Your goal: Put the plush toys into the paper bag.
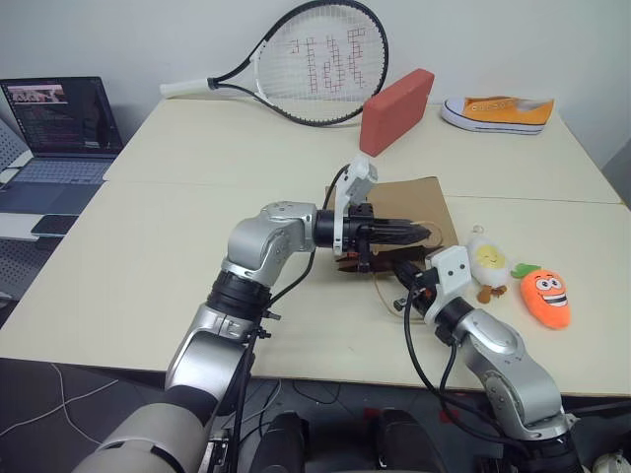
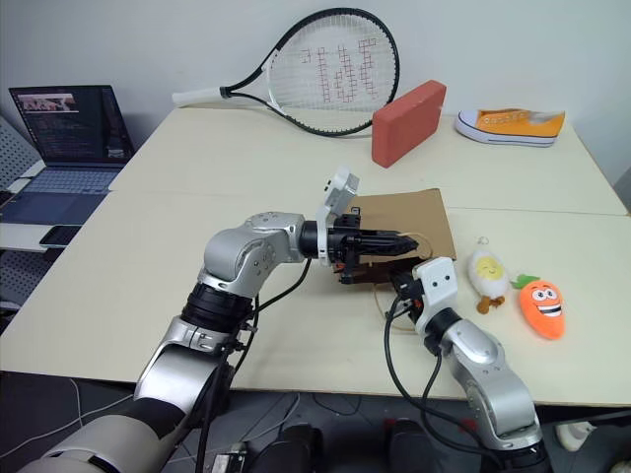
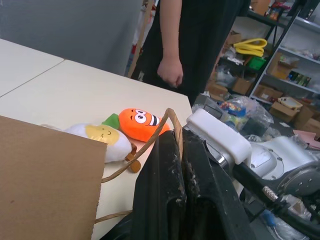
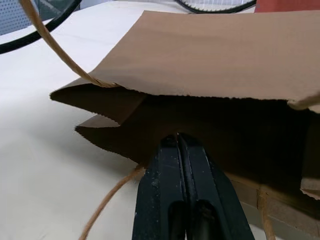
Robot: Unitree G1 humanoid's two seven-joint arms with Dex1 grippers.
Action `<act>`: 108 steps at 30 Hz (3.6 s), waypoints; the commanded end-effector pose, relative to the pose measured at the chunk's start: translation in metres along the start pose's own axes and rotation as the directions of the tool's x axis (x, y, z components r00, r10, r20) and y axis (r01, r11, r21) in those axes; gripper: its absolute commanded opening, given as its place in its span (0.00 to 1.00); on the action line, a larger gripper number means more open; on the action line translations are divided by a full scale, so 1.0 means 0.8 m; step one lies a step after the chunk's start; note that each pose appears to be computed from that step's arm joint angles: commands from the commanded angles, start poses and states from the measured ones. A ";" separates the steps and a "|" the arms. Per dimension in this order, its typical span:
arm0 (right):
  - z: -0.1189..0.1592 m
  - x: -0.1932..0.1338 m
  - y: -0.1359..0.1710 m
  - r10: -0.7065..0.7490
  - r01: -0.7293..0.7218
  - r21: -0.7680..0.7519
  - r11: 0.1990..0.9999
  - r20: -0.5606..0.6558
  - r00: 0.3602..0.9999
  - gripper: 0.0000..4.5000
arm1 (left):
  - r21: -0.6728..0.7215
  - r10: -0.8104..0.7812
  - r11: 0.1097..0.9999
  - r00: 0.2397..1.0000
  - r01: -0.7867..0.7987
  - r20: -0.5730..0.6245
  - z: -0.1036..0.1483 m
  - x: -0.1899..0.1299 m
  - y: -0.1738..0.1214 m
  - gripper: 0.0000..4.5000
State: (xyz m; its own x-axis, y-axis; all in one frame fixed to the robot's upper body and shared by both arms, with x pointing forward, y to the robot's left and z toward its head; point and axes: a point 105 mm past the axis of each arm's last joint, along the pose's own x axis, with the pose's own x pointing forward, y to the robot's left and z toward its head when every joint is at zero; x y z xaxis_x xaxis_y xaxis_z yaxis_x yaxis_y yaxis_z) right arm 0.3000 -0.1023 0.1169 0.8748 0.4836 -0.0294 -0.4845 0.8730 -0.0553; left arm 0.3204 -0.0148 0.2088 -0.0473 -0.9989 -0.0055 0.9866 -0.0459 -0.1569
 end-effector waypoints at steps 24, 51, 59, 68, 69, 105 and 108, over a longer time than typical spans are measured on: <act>-0.065 0.049 -0.003 -0.228 0.230 0.011 0.973 -0.089 0.969 0.01 | 0.168 0.124 0.972 0.963 -0.167 0.240 0.142 -0.035 0.007 0.00; 0.029 0.039 0.001 0.010 -0.012 -0.097 0.995 -0.020 1.000 0.01 | 0.233 0.126 0.956 0.968 -0.176 0.215 0.119 -0.005 0.003 0.00; 0.078 -0.011 0.012 0.179 -0.183 -0.103 0.978 -0.042 0.983 0.01 | 0.215 0.107 0.965 0.972 -0.152 0.210 0.110 0.000 -0.001 0.00; 0.135 -0.066 -0.031 0.208 -0.216 -0.134 0.967 -0.072 0.975 0.35 | 0.184 0.060 0.978 0.977 -0.099 0.205 0.098 0.011 -0.011 0.00; 0.138 -0.071 -0.042 0.179 -0.190 -0.149 0.971 -0.079 0.981 0.43 | 0.181 0.058 0.979 0.977 -0.097 0.206 0.097 0.011 -0.013 0.00; -0.006 -0.075 -0.196 -0.317 0.112 -0.675 0.729 -0.188 0.930 0.05 | 0.095 0.103 0.987 0.967 -0.128 0.233 0.074 0.006 -0.021 0.00; 0.011 -0.075 -0.198 -0.324 0.144 -0.674 0.724 -0.148 0.934 0.01 | 0.070 0.110 0.989 0.968 -0.128 0.223 0.064 0.006 -0.019 0.00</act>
State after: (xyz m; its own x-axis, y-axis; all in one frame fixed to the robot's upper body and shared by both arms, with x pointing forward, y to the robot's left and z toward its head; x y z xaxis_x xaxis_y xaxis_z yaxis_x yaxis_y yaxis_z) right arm 0.3230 -0.2684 0.1136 0.9586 0.1630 -0.2337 -0.2823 0.6545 -0.7014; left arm 0.3201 -0.0171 0.2530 0.1260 -0.9759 0.1781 0.9875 0.1063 -0.1165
